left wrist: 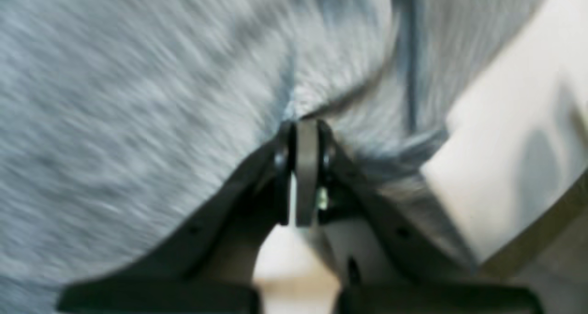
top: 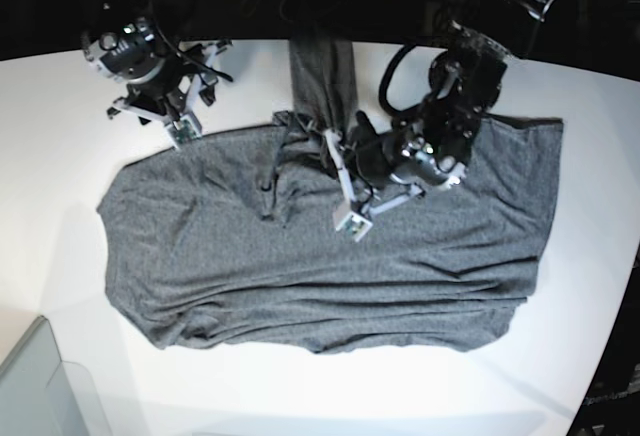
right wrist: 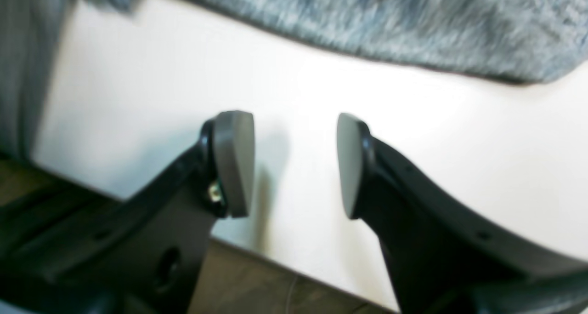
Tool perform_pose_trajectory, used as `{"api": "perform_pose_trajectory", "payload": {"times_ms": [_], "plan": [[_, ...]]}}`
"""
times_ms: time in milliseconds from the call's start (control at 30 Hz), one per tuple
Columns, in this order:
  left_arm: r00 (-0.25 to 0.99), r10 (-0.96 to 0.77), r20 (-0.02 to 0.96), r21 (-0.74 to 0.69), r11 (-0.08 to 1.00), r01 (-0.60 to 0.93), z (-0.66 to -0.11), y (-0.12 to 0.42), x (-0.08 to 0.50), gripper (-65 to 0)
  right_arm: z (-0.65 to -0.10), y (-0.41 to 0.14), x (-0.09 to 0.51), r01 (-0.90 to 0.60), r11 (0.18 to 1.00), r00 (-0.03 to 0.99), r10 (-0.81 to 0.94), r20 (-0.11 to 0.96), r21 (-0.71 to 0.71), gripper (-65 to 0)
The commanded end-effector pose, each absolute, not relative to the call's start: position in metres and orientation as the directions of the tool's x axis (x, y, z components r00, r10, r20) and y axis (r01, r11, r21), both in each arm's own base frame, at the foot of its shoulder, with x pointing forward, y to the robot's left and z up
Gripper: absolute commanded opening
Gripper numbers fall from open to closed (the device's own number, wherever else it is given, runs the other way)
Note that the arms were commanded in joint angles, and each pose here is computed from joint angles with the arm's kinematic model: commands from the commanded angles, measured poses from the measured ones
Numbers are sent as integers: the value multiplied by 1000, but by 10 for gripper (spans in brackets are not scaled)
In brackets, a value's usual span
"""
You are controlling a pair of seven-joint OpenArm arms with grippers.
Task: Layout the t-shirt on the table in an organized manner, then fold the t-shirt properly
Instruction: 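Drag the lifted fabric with the left gripper across the shirt body, then release the fabric and raise the left gripper away from the shirt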
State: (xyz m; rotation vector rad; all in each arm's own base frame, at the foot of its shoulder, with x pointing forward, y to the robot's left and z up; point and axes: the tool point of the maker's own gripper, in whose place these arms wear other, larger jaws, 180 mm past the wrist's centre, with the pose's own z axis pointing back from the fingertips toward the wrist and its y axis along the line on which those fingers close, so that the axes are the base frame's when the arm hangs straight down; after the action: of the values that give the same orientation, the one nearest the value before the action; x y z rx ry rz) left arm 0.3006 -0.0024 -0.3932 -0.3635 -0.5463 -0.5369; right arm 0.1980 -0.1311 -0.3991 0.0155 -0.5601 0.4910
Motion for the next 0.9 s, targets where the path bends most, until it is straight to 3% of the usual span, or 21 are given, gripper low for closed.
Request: {"api": "perform_pose_trajectory", "payload": {"times_ms": [0,500,867], "plan": [[693,-359,625,-181,797,576,-375,-8,315,-646,-392,-129,203,-454,882,714,444,541,-124,-358],[571,-331,751,-94,803,589,-301,-24,403,-646,-395,-128,197,-457,882,723,443,530,-115,-358],[614,-258,746,-150,834,532,-324,-32,439,-640,-396,-129,195,-458,881,725,446,525,-115,-358]]}}
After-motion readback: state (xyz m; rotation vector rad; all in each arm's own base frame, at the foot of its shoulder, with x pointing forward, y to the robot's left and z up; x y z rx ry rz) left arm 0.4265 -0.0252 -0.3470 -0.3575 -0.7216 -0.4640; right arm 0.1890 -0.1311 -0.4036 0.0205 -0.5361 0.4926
